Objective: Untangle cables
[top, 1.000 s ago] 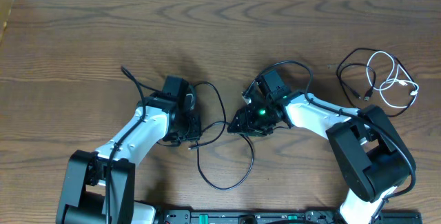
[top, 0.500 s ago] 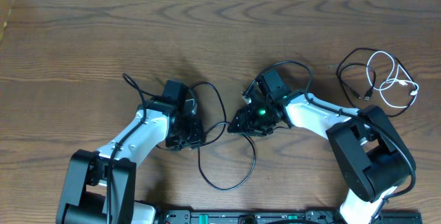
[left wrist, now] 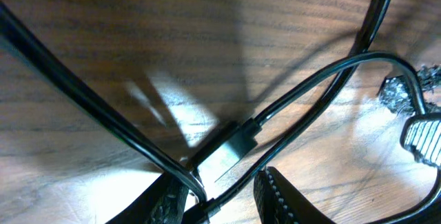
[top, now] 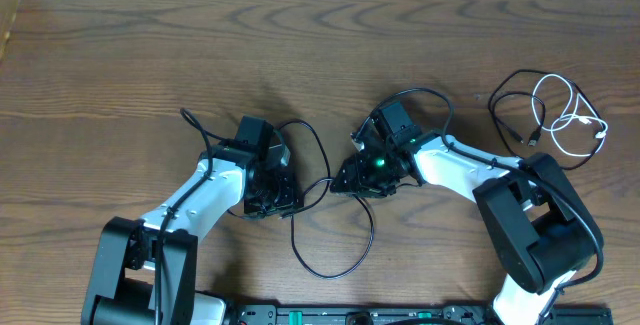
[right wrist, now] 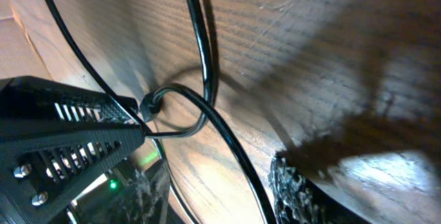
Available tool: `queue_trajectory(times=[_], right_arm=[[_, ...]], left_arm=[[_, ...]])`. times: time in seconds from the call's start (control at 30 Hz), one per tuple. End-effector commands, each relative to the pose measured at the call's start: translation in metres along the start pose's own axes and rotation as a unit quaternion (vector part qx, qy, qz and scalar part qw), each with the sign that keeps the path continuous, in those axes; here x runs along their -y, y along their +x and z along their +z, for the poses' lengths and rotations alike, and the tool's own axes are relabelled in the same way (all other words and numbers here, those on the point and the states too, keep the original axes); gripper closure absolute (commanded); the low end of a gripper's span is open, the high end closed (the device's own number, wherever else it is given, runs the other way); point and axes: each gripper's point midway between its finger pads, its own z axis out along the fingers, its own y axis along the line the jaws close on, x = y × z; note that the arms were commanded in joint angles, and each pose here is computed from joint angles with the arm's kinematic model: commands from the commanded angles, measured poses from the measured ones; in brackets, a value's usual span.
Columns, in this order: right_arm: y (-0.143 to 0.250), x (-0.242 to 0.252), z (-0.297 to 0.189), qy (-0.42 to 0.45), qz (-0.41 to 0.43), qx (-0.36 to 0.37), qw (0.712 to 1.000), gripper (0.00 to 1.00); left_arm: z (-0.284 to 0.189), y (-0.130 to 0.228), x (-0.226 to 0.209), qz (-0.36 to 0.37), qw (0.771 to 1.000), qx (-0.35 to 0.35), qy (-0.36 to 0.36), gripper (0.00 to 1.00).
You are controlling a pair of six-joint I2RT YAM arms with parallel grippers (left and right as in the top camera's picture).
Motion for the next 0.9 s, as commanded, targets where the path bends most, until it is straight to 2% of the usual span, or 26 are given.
queue_trajectory(times=[0.0,0.53,0.87], right_arm=[[-0.001,0.055,0.011,0.107,0.034,0.024,0.993,0.51],[0.0,0.036,0.021,0.078,0.016,0.022,0.997,0.51],[-0.01,0.042,0.029,0.092,0.006,0.042,0.995,0.5]], left_arm=[[0.001,0.003,0.0,-0.006,1.0,-0.003,0.005,0.63],[0.014,0.008,-0.008,-0.011,1.0,0.006,0.01,0.63],[0.014,0.005,-0.007,-0.009,1.0,0.011,0.011,0.63]])
